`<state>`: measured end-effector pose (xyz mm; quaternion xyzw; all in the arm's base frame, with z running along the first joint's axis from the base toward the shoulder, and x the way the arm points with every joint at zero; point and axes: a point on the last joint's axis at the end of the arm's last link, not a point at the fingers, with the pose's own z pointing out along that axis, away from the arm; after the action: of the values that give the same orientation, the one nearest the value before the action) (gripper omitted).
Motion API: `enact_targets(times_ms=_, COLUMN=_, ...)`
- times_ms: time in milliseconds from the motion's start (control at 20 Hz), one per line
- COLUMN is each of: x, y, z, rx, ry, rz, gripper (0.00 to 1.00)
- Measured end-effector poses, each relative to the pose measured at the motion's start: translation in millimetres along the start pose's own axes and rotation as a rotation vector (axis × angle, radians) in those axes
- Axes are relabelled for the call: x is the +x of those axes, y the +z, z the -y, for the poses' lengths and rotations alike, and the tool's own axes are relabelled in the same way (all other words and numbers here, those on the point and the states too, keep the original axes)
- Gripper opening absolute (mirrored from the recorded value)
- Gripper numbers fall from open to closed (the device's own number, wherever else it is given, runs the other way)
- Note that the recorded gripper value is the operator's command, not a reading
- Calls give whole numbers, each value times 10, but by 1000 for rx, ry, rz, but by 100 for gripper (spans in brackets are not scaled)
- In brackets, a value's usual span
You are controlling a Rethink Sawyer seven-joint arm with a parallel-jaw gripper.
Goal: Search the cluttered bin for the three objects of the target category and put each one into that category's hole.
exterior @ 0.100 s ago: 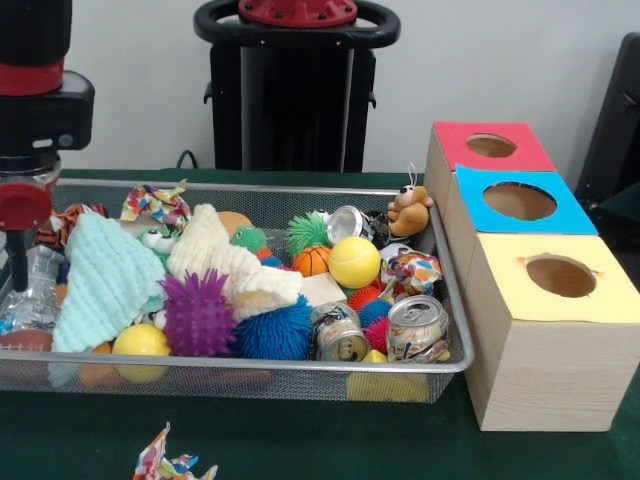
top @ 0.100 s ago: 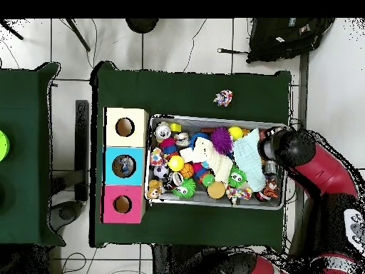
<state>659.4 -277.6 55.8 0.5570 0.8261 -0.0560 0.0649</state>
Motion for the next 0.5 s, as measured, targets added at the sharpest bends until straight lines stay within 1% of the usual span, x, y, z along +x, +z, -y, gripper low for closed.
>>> enact_targets(times_ms=200, x=84, y=56, z=-92, rx=-19, ry=-5, rz=-23, gripper=100)
enact_targets(times_ms=450, x=122, y=147, z=-103, rx=-27, ry=-1, rz=-45, gripper=100)
enact_targets(times_ms=500, x=122, y=196, z=-85, rx=-30, ry=3, rz=-55, gripper=100)
